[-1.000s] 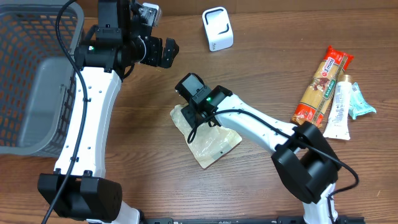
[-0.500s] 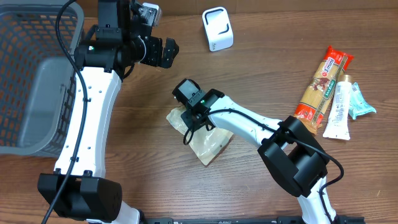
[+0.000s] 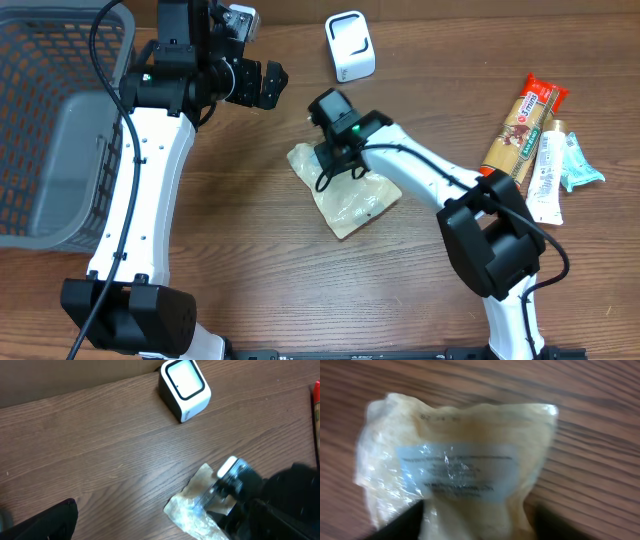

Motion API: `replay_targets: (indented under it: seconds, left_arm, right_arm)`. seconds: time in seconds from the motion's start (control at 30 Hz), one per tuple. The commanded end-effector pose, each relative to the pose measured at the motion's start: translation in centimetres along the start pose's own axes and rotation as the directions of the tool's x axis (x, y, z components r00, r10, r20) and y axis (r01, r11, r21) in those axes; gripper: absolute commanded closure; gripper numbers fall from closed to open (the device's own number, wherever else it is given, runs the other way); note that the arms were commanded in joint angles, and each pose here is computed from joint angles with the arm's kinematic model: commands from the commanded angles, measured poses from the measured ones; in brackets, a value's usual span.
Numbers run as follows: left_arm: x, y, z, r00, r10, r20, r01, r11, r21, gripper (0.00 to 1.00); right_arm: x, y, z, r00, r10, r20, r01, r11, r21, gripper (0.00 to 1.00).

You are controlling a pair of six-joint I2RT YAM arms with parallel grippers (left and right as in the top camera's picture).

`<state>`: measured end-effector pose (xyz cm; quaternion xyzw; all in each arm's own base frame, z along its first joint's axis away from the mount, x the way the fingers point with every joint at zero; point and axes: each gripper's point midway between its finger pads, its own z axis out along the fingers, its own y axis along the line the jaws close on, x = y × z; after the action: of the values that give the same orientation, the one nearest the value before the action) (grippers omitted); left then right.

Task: Scan the item barcode

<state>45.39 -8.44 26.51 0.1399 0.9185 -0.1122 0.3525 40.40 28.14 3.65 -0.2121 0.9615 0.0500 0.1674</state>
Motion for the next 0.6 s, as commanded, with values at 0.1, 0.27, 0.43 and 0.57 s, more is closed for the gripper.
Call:
replay_targets:
  seconds: [0.1,0.27,0.43,0.57]
  left_arm:
    - [-0.7,-0.5,-0.8,0.999,0.031,0.025,-0.031,1.000,0.004,0.00]
    - [-0.7,-0.5,-0.8,0.999,0.031,0.025,-0.031,1.000,0.004,0.00]
    - [-0.7,-0.5,-0.8,0.999,0.031,0.025,-0.031,1.000,0.004,0.01]
    - [-0.7,-0.5,-0.8,0.999,0.031,0.025,-0.031,1.000,0.004,0.00]
  right_arm:
    - [-0.1,-0.5,-1.0,0.999,-0.012,-0.037,0.012,1.000,0.017,0.17]
    - [1.7,1.0,-1.6,0.994,-0.060,-0.093,0.067,0.995,0.073,0.19]
    - [3.1,1.8,-2.0,0.993,-0.036,-0.116,0.056,0.984,0.169,0.19]
    - [4.5,1.9,-2.1,0.990,0.019,-0.138,0.011,0.976,0.218,0.18]
